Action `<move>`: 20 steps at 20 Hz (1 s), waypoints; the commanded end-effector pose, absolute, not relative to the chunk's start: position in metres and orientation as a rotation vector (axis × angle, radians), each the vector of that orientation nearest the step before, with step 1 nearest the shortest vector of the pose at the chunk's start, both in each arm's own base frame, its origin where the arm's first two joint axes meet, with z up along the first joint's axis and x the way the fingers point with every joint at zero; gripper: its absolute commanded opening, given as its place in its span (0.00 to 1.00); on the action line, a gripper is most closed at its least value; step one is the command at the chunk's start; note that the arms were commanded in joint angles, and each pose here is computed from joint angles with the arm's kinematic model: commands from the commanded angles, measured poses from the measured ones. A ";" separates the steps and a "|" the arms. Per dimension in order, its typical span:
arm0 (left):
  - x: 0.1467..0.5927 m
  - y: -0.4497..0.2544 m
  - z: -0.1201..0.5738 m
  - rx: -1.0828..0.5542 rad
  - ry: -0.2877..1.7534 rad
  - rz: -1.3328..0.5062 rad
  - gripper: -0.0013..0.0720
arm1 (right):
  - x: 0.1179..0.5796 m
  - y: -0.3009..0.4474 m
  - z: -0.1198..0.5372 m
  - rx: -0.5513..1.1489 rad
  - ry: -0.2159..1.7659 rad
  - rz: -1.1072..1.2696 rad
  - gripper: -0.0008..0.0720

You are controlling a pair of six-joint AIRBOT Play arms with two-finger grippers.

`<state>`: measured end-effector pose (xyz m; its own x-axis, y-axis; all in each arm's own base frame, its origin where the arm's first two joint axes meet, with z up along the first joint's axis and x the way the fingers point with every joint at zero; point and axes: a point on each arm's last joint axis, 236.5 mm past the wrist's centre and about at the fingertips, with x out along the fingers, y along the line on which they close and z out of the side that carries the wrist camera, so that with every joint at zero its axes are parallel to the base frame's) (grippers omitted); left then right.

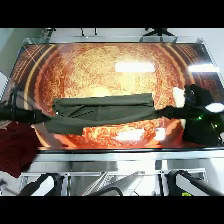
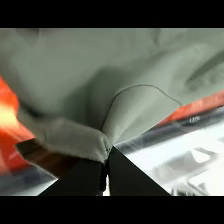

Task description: Fold the shirts.

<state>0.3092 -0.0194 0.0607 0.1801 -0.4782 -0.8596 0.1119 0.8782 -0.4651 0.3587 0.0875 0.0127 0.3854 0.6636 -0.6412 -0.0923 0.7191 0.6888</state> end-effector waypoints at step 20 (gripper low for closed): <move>0.490 0.027 -0.020 -0.435 1.424 -0.397 0.98 | 0.481 0.030 -0.062 0.628 1.149 0.406 0.72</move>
